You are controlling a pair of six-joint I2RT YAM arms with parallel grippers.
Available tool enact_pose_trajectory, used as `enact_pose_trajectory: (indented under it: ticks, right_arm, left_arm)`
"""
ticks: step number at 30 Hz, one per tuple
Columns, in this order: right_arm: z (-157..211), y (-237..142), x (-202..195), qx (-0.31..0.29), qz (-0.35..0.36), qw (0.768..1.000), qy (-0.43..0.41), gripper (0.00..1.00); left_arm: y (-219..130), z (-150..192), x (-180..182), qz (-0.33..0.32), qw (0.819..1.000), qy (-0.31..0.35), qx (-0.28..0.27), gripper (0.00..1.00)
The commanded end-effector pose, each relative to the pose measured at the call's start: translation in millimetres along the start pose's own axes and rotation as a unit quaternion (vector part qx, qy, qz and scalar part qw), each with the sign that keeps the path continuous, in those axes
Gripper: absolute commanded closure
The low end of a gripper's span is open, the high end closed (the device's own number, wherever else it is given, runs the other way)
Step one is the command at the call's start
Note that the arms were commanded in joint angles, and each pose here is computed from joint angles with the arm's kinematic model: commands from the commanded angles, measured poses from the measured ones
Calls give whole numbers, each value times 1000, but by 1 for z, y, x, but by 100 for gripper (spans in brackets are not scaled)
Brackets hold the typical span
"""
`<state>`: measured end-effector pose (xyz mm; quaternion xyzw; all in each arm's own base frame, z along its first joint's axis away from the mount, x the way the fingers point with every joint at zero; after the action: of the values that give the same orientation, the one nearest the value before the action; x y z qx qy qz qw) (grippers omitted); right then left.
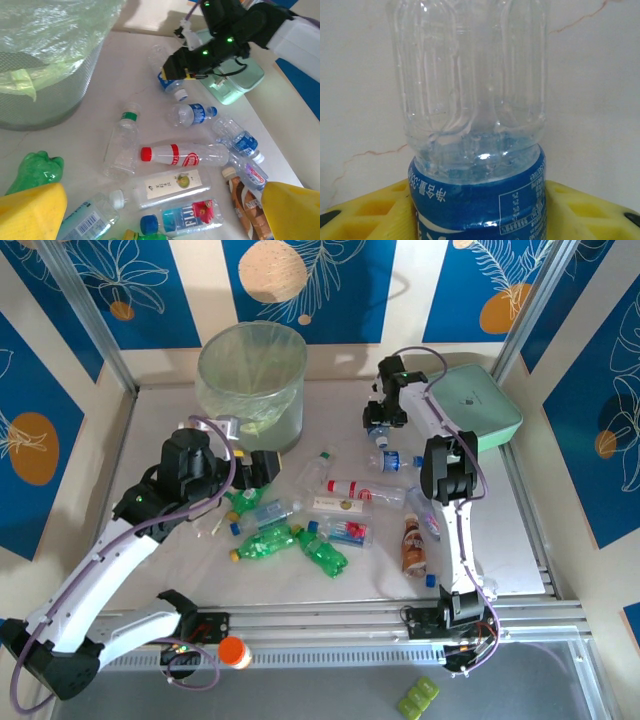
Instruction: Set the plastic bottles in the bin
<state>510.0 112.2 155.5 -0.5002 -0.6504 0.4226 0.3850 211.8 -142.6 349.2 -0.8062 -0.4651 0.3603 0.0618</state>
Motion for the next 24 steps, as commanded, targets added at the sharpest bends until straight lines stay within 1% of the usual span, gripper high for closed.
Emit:
enact_pose_trajectory:
  ticks: [1,4,6,7,8,11,13,15,16,17,21,22,24]
  right_arm:
    - [-13,-82,16,-92,-22,995,-13,46]
    - [-5,-117,25,-132,-50,990,-5,46]
    - [8,-137,32,-157,-93,983,10,47]
    - [16,-152,36,-178,-116,977,15,48]
    - [25,-159,40,-185,-136,973,18,49]
    - [54,-187,59,-215,-207,954,10,50]
    - [76,-208,71,-235,-253,939,-4,50]
    - [100,-229,83,-257,-300,918,-21,50]
    - [108,-235,87,-262,-317,911,-25,50]
    - [122,-245,94,-268,-343,900,-34,50]
    - [165,-266,124,-269,-402,872,-69,50]
    - [174,-270,130,-269,-413,867,-77,50]
    - [191,-276,144,-267,-440,852,-94,50]
  left_arm:
    - [-11,-5,3,-12,999,8,-34,1]
    - [-14,-6,-4,9,1000,17,-18,1]
    - [-15,-8,-6,4,1000,7,-5,1]
    - [-17,-9,-8,1,1000,7,2,1]
    - [-20,-10,-11,10,1000,12,4,1]
    - [-34,-11,-27,82,996,39,1,1]
    - [-38,-12,-37,125,991,45,15,1]
    - [-37,-14,-49,167,985,34,41,1]
    - [-37,-15,-53,187,981,28,46,1]
    - [-36,-15,-55,203,978,17,45,1]
    - [-32,-18,-57,224,974,-19,25,1]
    - [-30,-18,-60,238,970,-25,28,1]
    - [-23,-19,-67,287,956,-43,45,1]
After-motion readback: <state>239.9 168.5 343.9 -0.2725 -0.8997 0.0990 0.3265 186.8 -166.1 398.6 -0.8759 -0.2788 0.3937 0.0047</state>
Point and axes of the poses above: each hand's point on the last joint's axis, 136 mm out from that joint toward the fingers, its own y axis out along the fingers, its own x axis along the line the jaws close on, z = x × y, the point moved 8 cm from there along -y, back along the fingers, and after that the axes turned 6 degrees about -y, right-handed, at the moved point
